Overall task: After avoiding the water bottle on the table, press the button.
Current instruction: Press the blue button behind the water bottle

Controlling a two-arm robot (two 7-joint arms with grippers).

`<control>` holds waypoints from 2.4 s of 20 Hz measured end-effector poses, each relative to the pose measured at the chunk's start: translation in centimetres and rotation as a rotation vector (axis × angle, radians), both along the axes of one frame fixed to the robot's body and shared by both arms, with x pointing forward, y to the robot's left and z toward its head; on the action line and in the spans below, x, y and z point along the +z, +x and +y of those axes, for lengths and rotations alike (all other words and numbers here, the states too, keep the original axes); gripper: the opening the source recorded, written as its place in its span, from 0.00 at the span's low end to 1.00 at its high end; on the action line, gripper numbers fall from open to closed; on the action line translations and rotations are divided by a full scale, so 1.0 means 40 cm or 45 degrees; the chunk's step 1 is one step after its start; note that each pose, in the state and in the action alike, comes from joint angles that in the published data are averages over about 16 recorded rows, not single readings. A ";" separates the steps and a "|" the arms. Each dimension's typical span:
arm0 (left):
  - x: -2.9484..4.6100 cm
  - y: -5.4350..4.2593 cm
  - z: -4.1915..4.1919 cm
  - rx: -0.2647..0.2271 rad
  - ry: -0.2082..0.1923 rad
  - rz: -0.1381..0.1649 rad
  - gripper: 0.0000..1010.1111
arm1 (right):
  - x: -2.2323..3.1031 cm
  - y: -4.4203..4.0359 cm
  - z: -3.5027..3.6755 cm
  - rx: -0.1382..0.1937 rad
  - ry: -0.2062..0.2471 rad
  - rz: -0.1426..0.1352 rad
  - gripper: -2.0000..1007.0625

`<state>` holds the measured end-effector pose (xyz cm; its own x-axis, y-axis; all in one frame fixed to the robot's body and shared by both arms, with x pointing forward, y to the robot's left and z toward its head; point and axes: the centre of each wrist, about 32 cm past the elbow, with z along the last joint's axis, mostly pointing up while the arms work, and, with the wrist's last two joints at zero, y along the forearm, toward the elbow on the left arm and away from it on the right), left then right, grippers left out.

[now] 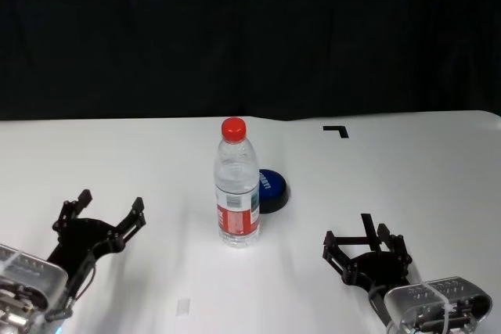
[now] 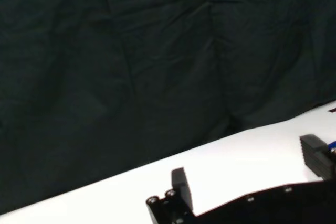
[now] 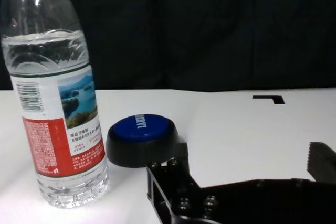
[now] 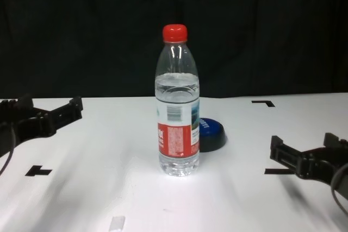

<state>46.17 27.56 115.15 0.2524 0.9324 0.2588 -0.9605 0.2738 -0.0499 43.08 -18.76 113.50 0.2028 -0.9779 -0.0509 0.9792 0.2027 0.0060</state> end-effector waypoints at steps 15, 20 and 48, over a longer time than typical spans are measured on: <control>-0.024 -0.073 -0.005 0.065 -0.032 0.040 1.00 | 0.000 0.000 0.000 0.000 0.000 0.000 1.00; -0.032 -0.088 -0.010 0.077 -0.041 0.053 1.00 | 0.000 0.000 0.000 0.000 0.000 0.000 1.00; 0.002 0.031 0.014 0.024 0.042 0.011 1.00 | 0.000 0.000 0.000 0.000 0.000 0.000 1.00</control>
